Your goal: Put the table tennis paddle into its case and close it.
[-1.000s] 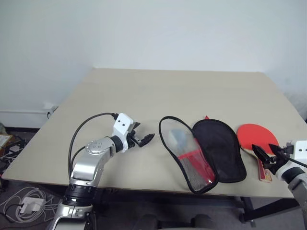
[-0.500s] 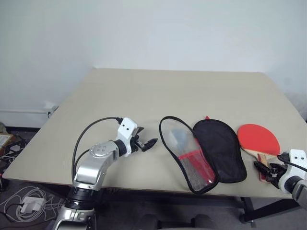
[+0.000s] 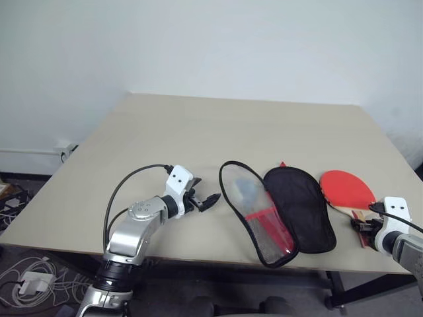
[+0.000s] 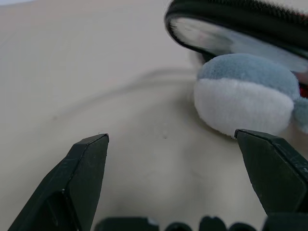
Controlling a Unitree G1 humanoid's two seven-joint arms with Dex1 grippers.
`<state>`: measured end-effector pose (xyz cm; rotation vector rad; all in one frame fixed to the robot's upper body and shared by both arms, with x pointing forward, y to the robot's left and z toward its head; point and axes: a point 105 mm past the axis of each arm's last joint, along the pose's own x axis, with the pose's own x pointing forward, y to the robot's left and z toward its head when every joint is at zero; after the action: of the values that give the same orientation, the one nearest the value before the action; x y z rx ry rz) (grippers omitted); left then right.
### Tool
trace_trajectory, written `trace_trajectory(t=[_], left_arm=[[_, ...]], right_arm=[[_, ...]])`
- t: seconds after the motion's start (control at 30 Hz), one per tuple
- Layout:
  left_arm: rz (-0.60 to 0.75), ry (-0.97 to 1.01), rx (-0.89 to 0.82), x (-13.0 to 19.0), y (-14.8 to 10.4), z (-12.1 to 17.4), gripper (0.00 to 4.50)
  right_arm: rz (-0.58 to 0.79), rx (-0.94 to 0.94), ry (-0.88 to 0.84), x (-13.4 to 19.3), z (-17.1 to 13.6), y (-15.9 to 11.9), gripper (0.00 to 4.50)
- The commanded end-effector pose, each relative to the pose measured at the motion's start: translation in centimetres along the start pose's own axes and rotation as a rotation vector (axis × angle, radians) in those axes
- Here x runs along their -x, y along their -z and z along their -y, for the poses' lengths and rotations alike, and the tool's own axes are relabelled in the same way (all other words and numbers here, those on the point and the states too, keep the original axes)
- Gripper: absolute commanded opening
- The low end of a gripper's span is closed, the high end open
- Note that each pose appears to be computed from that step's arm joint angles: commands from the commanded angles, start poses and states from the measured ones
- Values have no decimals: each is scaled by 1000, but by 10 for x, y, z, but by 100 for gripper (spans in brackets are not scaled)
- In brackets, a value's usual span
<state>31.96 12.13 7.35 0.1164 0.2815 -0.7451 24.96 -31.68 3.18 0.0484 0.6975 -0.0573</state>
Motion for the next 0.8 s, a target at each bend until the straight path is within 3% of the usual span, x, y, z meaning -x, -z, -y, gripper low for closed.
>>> trace_trajectory(t=[0.03, 0.17, 0.37, 0.53, 0.8], left_arm=[[58, -6, -37, 2, -18, -1, 450], [57, 0, -34, 0, -17, 0, 450], [51, 18, -34, -5, -17, 1, 450], [50, 33, -33, -11, -18, 3, 450], [51, 67, -31, -19, -18, 9, 450]], right_arm=[[68, -1, 80, 13, 21, -21, 114], [160, -19, 39, 31, 10, -49, 114], [213, 76, 11, 45, -20, -67, 114], [199, 128, -64, 43, -61, -58, 114], [142, 92, -106, 34, -94, -35, 114]])
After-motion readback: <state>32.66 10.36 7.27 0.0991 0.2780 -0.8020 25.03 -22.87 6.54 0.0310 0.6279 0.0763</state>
